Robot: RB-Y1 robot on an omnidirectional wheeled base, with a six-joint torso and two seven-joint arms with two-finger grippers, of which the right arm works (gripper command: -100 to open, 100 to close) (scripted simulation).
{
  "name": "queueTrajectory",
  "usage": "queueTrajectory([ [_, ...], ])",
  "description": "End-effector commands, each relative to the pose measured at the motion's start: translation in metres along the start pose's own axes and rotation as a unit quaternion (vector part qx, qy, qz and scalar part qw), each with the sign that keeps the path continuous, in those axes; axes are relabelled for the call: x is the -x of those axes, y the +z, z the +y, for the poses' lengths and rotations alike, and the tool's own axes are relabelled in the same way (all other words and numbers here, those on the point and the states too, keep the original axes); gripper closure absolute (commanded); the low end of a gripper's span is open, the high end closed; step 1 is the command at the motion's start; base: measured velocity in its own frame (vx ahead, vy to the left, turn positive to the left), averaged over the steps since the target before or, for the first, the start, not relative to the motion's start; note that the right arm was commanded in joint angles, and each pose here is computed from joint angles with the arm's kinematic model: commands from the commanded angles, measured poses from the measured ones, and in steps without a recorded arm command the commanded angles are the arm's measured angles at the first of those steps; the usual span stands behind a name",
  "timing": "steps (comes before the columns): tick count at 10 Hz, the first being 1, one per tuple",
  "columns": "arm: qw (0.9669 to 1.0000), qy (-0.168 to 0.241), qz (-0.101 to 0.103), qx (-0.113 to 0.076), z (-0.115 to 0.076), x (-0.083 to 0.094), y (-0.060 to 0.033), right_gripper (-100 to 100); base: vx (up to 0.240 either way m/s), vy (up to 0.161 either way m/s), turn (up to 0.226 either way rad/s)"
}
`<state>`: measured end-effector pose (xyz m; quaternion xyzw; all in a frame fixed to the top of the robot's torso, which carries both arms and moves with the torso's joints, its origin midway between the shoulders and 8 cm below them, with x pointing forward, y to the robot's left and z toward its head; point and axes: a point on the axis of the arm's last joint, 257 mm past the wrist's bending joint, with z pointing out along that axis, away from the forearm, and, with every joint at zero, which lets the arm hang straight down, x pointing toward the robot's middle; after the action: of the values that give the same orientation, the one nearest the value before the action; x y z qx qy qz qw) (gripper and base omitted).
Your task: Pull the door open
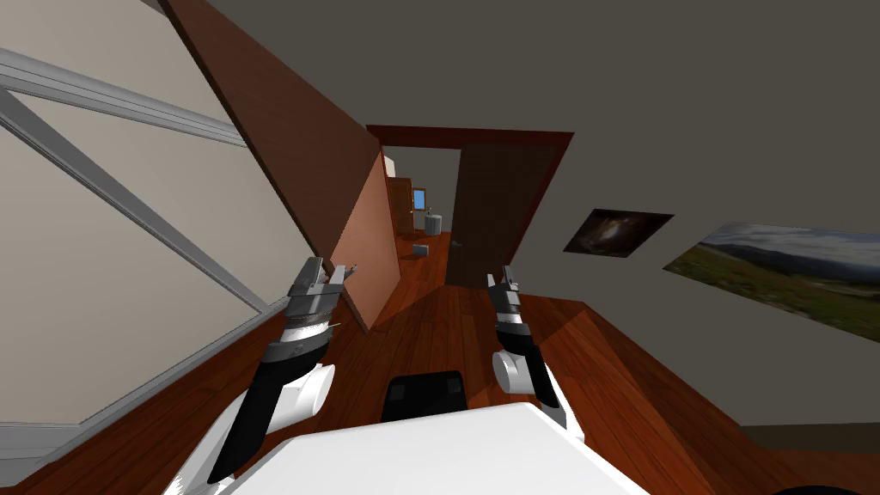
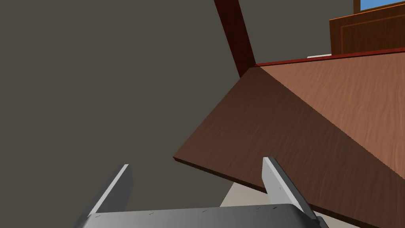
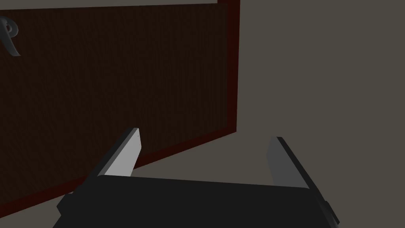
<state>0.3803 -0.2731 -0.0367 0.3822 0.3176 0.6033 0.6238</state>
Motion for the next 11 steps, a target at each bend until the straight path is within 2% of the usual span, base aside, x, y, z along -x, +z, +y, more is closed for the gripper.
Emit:
queueTrajectory([
  [1, 1.0000, -0.001, 0.003, -0.005, -0.009, 0.000, -0.0007, -100, 0.022, -0.079, -0.036],
  [6, 0.9997, -0.003, 0.009, -0.021, -0.035, 0.002, -0.0034, -100, 0.163, 0.029, -0.012],
  [8, 0.9995, -0.004, 0.012, -0.030, -0.051, 0.004, -0.0055, -100, 0.167, 0.025, -0.020],
  [11, 0.9991, -0.005, 0.015, -0.039, -0.066, 0.006, -0.0077, -100, 0.112, 0.000, -0.016],
])
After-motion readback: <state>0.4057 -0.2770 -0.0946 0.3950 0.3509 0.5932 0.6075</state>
